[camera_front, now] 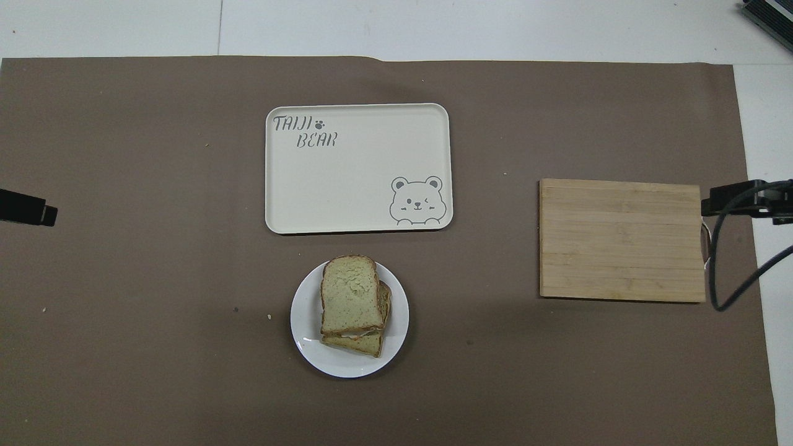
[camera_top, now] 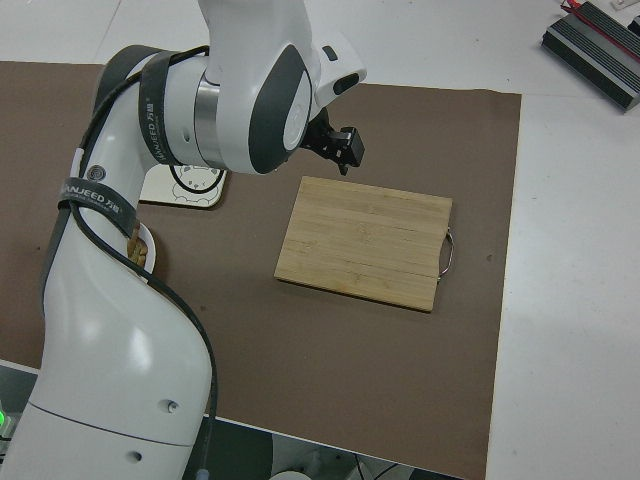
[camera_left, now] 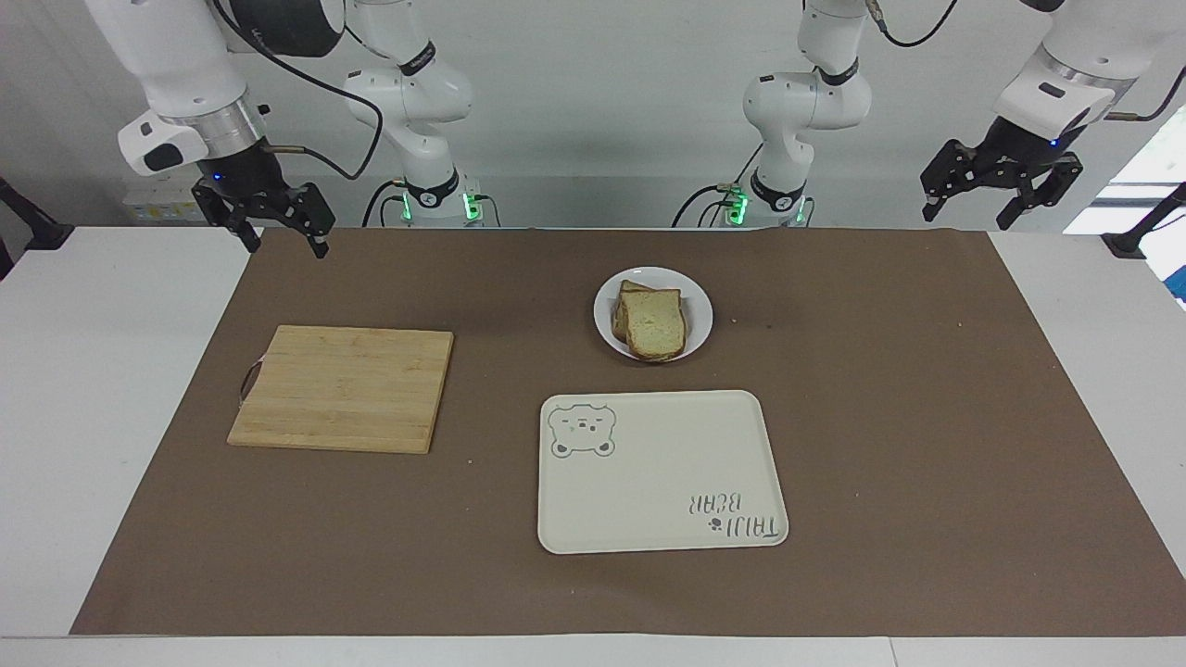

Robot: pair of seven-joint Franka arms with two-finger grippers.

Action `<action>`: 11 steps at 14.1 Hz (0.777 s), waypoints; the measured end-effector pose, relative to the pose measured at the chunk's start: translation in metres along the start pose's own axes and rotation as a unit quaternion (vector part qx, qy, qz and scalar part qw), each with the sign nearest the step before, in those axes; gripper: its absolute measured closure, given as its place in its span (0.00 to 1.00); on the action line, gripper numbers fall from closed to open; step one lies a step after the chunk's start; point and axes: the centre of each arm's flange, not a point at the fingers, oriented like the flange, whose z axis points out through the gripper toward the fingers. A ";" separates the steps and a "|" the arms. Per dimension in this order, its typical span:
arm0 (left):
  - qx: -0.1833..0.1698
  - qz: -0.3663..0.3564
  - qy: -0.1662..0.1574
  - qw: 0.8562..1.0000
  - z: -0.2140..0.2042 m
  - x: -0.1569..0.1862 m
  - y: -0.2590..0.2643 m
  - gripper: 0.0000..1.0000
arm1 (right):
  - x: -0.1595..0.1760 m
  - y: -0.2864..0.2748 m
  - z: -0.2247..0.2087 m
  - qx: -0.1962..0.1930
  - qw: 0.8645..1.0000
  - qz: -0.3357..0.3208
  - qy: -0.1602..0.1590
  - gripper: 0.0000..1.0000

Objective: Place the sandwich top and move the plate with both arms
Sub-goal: 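Reach the left gripper to the rim of the white plate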

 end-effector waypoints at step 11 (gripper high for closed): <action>-0.121 -0.001 0.002 0.993 0.164 -0.024 0.059 0.00 | -0.011 -0.003 -0.023 -0.028 0.998 -0.058 -0.020 0.00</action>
